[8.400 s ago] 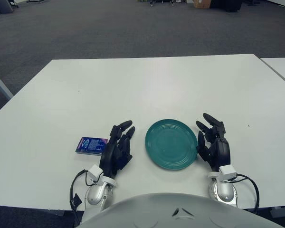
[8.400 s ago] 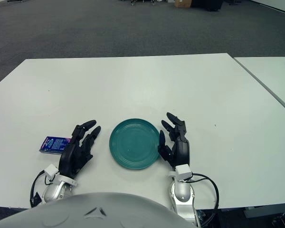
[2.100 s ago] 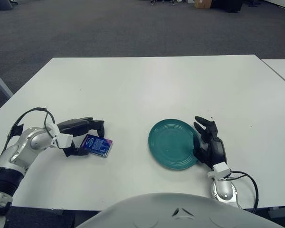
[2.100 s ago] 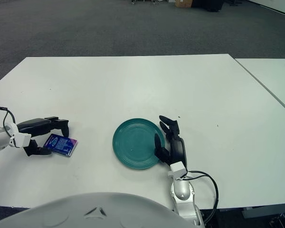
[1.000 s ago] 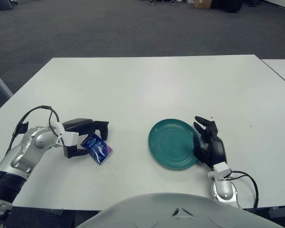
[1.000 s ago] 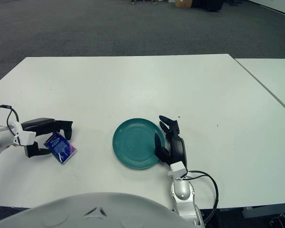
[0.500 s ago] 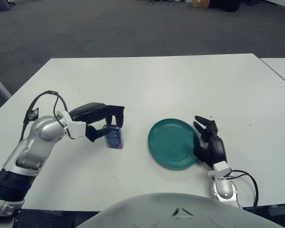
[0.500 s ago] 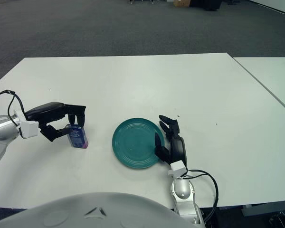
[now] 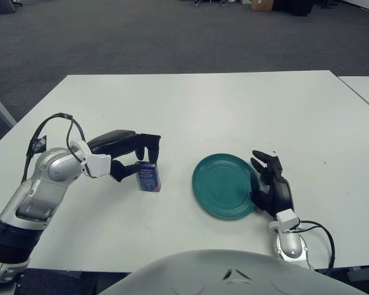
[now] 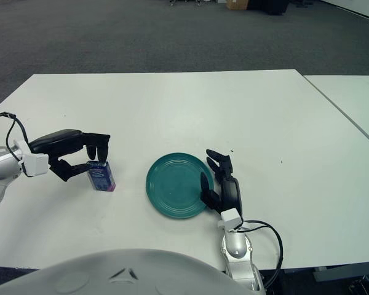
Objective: Put the gum into the plate.
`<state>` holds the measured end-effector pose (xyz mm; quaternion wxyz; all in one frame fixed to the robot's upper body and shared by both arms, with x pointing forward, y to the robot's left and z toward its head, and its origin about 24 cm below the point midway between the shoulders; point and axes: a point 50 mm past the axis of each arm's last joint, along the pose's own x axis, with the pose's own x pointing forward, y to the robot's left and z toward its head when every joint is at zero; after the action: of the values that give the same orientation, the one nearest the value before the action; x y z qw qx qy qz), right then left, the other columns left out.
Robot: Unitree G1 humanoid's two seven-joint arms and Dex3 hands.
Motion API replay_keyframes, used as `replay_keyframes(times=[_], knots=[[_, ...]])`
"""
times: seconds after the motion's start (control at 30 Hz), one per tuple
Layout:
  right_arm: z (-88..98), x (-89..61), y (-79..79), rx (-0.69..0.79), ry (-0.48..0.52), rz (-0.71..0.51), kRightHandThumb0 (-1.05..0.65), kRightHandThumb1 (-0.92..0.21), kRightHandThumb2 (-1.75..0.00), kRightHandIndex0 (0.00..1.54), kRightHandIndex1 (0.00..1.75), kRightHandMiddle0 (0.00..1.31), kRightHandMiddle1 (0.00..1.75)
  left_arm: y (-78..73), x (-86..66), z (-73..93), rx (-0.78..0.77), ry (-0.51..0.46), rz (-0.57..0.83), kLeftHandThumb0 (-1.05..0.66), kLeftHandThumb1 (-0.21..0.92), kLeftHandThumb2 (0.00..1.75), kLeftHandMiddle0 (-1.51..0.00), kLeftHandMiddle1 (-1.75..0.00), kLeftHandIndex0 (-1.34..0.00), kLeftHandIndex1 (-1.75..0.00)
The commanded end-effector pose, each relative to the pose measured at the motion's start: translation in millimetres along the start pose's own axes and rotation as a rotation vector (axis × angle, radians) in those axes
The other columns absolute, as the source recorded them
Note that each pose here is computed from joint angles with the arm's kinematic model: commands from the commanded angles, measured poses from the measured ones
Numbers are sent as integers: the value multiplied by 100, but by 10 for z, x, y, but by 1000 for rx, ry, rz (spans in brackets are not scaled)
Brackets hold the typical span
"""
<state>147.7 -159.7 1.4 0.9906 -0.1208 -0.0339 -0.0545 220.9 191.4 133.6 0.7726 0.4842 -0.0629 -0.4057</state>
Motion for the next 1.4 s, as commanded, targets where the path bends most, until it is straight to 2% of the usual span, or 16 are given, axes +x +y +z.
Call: replay_keyframes(times=[0.0,0.5,1.0,1.37], knots=[[-446,-285,-207,-144,234,46,-88,-92,-77,49,4,0,93,92,1,44,14,-13,16,-1,47,101,-52,-146,-52,-165],[-435,-285,-185,-139,231,43,-88,-92,-77,49,4,0,92,142,113,176,38,-94,15,-1,44,105,-53,-151,-53,-161],[-433,-292,-176,-131,225,38,-87,-92,-76,49,4,0,92,143,164,233,70,-22,-80,-1,45,103,-49,-157,-57,-153],[-432,-300,-182,-128,228,38,-86,-92,-75,49,4,0,93,114,175,225,72,-26,-19,-1,46,101,-49,-159,-57,-149]])
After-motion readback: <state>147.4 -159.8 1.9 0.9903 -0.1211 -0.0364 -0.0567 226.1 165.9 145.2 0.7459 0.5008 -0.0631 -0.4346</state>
